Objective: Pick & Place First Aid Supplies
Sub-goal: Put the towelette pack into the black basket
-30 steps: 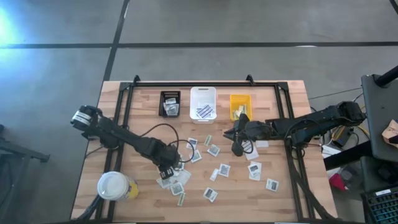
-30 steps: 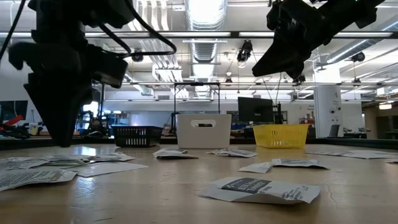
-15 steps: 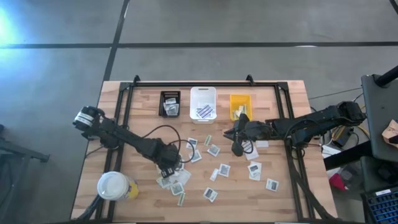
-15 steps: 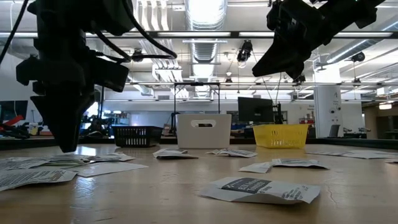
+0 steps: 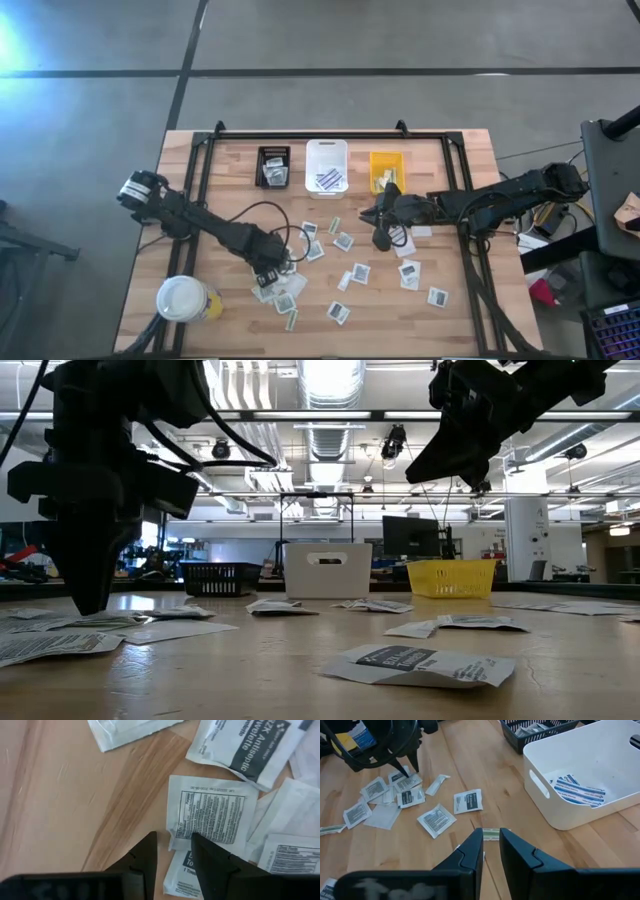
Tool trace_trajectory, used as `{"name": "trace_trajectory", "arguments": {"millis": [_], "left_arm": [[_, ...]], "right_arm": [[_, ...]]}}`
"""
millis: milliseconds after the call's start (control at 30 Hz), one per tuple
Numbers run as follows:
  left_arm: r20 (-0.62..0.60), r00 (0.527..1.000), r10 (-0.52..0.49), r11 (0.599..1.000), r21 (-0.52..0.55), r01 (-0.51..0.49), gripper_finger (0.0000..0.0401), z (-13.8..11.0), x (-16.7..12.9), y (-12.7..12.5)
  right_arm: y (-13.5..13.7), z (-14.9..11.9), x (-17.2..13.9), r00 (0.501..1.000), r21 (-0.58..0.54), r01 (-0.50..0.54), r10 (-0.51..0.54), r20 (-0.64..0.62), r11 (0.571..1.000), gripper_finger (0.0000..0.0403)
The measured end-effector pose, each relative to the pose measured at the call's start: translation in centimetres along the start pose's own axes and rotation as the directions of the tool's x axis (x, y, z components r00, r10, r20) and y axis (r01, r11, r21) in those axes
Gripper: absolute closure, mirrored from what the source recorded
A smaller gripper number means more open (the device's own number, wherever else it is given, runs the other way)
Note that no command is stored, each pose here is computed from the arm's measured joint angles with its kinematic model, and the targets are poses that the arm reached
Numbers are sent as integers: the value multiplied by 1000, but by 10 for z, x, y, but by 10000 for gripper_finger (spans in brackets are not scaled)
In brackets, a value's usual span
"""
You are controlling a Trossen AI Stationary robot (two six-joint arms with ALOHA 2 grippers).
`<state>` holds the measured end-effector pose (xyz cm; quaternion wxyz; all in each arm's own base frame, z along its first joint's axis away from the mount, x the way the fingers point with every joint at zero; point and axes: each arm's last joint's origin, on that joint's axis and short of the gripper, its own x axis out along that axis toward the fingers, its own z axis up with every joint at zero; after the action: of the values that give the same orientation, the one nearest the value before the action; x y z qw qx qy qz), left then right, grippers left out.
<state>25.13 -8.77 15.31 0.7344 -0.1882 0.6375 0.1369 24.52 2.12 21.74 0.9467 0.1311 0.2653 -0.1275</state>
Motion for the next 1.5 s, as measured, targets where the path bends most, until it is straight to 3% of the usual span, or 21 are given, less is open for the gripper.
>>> {"name": "trace_trajectory", "arguments": {"millis": [367, 867, 1067, 1367, 1500], "left_arm": [[-10, 1000, 16, 999, -32, -17, 289, -4, 12, 14], [-10, 999, 51, 999, 7, -51, 392, -10, 24, 25], [-9, 999, 52, 998, 30, -51, 399, -10, 23, 25], [70, 998, 9, 998, 54, -13, 401, -7, 1, 24], [170, 981, 92, 995, 14, -96, 401, -7, -20, 37]], "right_arm": [[0, 0, 0, 1000, 0, 0, 0, 1, 1000, 344], [0, 0, 0, 1000, 1, -1, 1, 2, 1000, 344], [0, 0, 0, 1000, 1, -1, 1, 2, 1000, 344], [0, 0, 0, 1000, 1, -1, 1, 2, 1000, 344], [0, 0, 0, 1000, 1, -1, 1, 2, 1000, 344]]}}
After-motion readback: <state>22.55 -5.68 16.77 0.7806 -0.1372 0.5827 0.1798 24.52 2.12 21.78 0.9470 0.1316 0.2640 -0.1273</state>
